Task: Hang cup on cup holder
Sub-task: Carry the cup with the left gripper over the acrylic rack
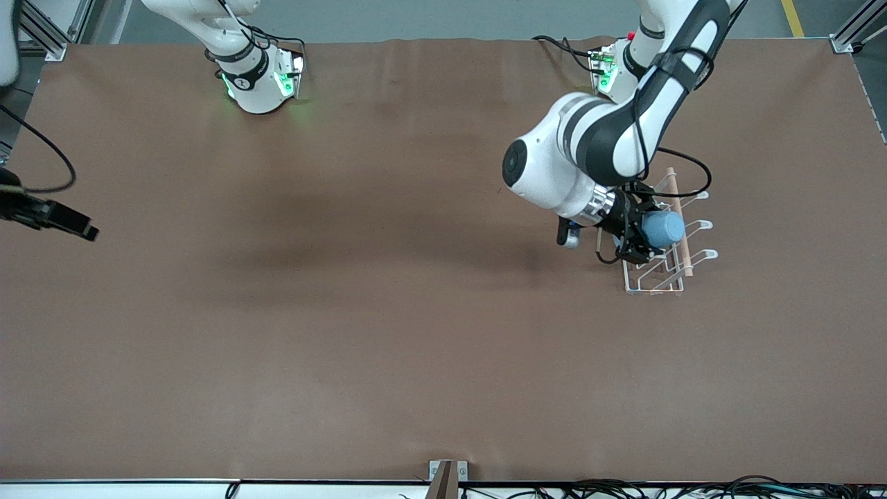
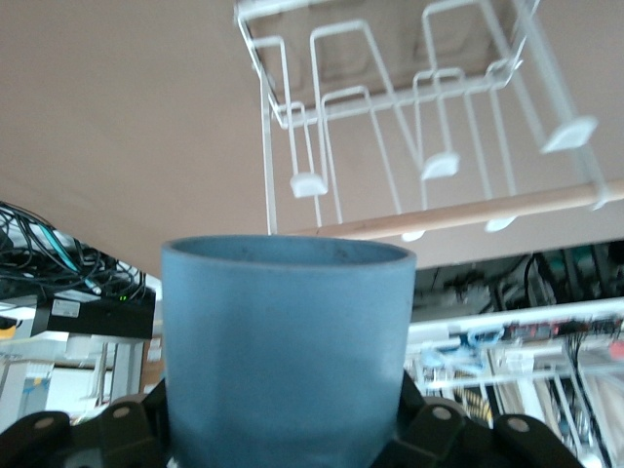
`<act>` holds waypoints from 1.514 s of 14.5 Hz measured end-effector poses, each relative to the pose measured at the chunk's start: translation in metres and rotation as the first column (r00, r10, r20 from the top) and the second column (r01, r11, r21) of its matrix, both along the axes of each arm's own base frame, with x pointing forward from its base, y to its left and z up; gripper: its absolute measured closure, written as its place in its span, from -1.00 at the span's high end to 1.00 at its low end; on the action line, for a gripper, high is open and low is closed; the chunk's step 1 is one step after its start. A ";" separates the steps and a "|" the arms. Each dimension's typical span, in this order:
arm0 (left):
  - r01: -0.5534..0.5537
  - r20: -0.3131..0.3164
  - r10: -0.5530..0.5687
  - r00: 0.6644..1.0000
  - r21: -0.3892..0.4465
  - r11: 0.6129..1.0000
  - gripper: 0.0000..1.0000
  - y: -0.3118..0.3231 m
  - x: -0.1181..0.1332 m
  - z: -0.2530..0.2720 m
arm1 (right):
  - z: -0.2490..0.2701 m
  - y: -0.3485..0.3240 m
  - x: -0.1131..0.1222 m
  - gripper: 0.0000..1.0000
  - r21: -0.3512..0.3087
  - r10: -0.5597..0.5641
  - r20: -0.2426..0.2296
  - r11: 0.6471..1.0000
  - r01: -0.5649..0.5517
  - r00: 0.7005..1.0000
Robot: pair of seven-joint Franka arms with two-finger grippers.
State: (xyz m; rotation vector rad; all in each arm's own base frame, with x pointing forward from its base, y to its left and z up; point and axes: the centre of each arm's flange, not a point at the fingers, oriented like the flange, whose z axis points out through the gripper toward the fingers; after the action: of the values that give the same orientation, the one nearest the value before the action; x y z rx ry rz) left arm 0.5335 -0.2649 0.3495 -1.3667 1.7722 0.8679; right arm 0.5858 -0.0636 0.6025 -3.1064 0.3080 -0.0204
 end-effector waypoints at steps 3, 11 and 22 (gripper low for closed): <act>0.037 -0.010 -0.036 0.999 0.108 0.993 0.55 0.023 0.008 -0.031 | 0.031 -0.005 -0.006 1.00 -0.003 0.033 0.021 0.999 -0.033 0.999; 0.025 -0.016 -0.021 1.000 0.268 0.963 0.55 0.049 0.001 -0.097 | 0.030 -0.005 -0.010 1.00 -0.019 0.053 -0.014 0.998 -0.053 0.999; -0.092 0.077 0.073 0.994 0.289 0.953 0.60 0.049 -0.006 -0.124 | 0.028 -0.004 -0.012 1.00 -0.028 0.065 -0.036 0.997 -0.066 0.997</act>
State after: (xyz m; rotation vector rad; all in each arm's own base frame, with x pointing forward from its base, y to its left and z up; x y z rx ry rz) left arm 0.5277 -0.2158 0.2253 -1.2653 1.4765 1.0714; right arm 0.5742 -0.0677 0.6306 -3.1472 0.2076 0.0310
